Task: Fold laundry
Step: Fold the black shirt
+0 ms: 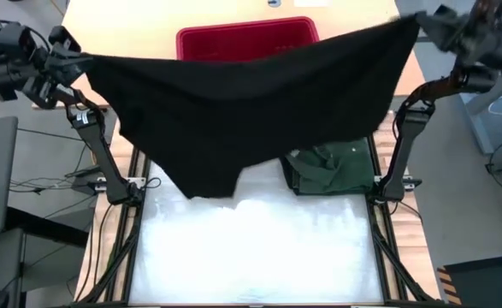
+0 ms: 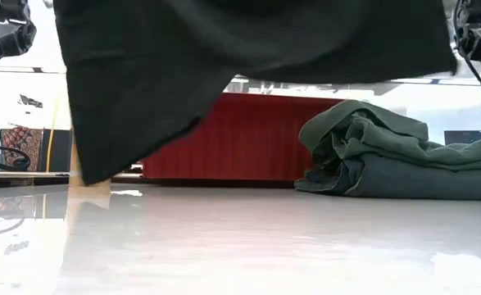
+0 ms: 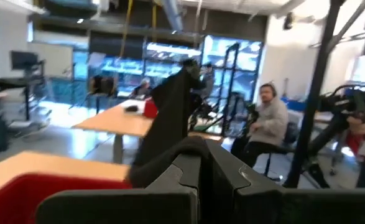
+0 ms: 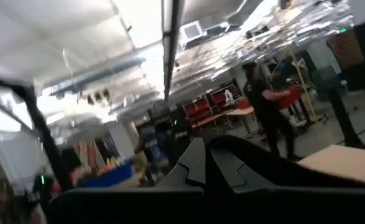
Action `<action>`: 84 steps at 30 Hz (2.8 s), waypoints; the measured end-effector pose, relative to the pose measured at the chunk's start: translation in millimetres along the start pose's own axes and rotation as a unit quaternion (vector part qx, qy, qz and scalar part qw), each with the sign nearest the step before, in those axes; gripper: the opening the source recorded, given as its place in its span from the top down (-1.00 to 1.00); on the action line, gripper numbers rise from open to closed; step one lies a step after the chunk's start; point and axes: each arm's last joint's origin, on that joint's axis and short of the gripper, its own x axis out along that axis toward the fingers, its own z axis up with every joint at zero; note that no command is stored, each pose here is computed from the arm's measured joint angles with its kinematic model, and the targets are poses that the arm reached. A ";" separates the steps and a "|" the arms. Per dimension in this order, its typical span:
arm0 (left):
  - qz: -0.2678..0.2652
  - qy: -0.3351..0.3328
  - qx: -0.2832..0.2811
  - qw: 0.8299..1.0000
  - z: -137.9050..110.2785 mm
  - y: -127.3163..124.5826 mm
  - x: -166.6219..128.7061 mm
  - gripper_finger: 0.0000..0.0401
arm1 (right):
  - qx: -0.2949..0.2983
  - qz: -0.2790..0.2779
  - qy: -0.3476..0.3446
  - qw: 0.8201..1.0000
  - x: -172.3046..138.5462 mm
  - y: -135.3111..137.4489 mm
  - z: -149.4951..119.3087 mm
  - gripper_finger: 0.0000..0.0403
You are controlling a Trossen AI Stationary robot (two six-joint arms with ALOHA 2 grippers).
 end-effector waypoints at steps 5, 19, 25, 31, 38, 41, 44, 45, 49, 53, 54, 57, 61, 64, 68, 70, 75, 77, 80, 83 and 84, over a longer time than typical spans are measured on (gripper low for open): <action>-0.017 -0.004 0.023 1.000 -4.9 -17.1 2.3 1.00 | -0.062 -0.002 -0.001 0.998 -9.6 39.5 -28.6 0.91; -0.048 0.009 0.085 0.995 -25.0 -94.9 13.6 1.00 | -0.076 -0.147 -0.010 0.986 -7.6 115.4 -140.4 0.91; -0.058 0.031 0.074 0.995 -36.1 -102.0 13.2 1.00 | -0.042 -0.156 0.018 0.987 -4.3 127.2 -165.7 0.91; -0.142 0.003 0.062 0.988 -35.4 -107.9 12.4 1.00 | -0.028 -0.096 0.008 0.995 -4.1 140.3 -171.7 0.91; -0.055 0.025 0.083 0.995 -31.0 -84.3 10.7 1.00 | -0.061 -0.221 -0.019 0.973 8.7 118.0 -153.6 0.91; -0.049 0.014 0.062 0.997 -21.1 -61.0 7.8 1.00 | -0.093 -0.238 -0.069 0.964 9.2 104.1 -131.9 0.91; -0.052 -0.018 0.044 0.997 -4.6 -39.5 5.9 1.00 | -0.115 -0.215 -0.137 0.960 6.9 97.8 -108.0 0.91; -0.059 -0.036 0.047 0.996 1.6 -34.4 5.6 1.00 | -0.123 -0.207 -0.154 0.958 5.3 96.4 -99.8 0.91; -0.076 -0.095 0.066 0.990 18.8 -14.0 3.2 1.00 | -0.174 -0.194 -0.163 0.952 0.6 93.2 -76.2 0.91; -0.056 -0.079 0.069 0.993 23.0 6.2 1.6 1.00 | -0.239 -0.190 -0.135 0.943 9.4 98.4 -76.4 0.91; -0.060 -0.076 0.073 0.993 22.7 7.8 2.3 1.00 | -0.245 -0.187 -0.130 0.942 11.0 98.9 -77.7 0.91; -0.083 -0.068 0.082 0.991 19.0 5.6 4.5 1.00 | -0.240 -0.174 -0.087 0.951 14.5 98.6 -89.9 0.91; -0.120 0.007 0.065 0.991 -9.5 -16.4 3.8 1.00 | -0.163 -0.123 0.053 0.977 12.5 93.0 -133.7 0.91; -0.136 0.108 0.022 0.985 -54.0 -41.5 -0.3 1.00 | -0.077 -0.102 0.189 0.974 6.7 88.6 -176.3 0.91; -0.094 0.227 -0.057 0.968 -123.9 -88.4 -6.2 1.00 | 0.007 -0.047 0.344 0.938 15.9 108.3 -245.6 0.91; -0.081 0.274 -0.105 0.953 -158.6 -114.7 -9.5 1.00 | 0.041 -0.017 0.383 0.923 20.6 122.6 -276.5 0.91; -0.078 0.381 -0.208 0.897 -251.0 -178.6 -20.5 1.00 | 0.122 -0.038 0.449 0.885 11.5 139.6 -338.0 0.91; -0.078 0.417 -0.232 0.875 -286.0 -198.7 -24.6 1.00 | 0.147 -0.070 0.486 0.858 -1.5 140.1 -356.7 0.91; -0.060 0.498 -0.259 0.826 -325.4 -214.1 -31.7 1.00 | 0.183 -0.139 0.527 0.818 -18.3 137.2 -378.6 0.91; -0.049 0.597 -0.245 0.762 -350.0 -222.6 -42.5 1.00 | 0.205 -0.202 0.575 0.766 -36.3 130.7 -381.1 0.91; -0.050 0.624 -0.232 0.744 -356.1 -224.8 -46.0 1.00 | 0.212 -0.217 0.593 0.746 -40.1 130.1 -381.5 0.91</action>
